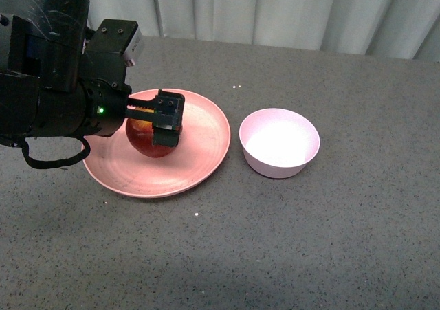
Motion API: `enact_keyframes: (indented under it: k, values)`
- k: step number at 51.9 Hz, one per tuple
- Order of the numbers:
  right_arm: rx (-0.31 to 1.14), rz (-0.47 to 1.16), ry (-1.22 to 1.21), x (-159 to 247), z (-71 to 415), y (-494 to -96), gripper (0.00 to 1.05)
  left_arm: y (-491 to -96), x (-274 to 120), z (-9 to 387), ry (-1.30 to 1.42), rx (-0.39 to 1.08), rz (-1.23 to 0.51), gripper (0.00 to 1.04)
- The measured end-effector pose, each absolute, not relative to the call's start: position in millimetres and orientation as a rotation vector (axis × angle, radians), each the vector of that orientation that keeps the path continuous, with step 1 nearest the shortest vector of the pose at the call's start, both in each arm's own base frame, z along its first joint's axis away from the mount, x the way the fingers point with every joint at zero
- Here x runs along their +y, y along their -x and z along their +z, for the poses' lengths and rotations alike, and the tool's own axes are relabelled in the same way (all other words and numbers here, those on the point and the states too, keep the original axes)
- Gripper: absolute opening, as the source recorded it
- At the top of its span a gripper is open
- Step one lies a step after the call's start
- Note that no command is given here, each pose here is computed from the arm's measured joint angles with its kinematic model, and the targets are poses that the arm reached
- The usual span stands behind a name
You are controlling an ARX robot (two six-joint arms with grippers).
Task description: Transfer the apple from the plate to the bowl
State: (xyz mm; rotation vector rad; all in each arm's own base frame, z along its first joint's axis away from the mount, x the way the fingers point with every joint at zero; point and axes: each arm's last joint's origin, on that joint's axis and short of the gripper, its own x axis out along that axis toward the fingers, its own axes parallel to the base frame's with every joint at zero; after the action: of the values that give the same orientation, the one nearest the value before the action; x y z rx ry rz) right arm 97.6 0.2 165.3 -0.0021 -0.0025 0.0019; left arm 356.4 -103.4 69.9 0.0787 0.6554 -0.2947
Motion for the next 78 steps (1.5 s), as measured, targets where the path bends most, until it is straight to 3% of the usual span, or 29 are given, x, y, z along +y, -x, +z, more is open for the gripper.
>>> enact_keyframes:
  k: [16,26,40,59,78]
  values:
    - [-0.002,0.002,0.002,0.2,165.3,-97.6,0.95,-359.8,-107.7,56.4,-0.096,0.678,-0.298,0.98]
    - [-0.002,0.002,0.002,0.2,165.3,-97.6,0.95,-359.8,-108.8,56.4,-0.107,0.672,-0.303,0.78]
    - [-0.002,0.002,0.002,0.2,165.3,-97.6,0.95,-352.3,-116.1,68.2,-0.084,0.636,-0.325,0.75]
    - [-0.002,0.002,0.002,0.2,165.3,-97.6,0.95,-347.6,-185.1,105.2,-0.057,0.531,-0.496,0.75]
    - [-0.002,0.002,0.002,0.2,165.3,-97.6,0.95,-356.6,-228.9,97.7,-0.078,0.553,-0.57,0.75]
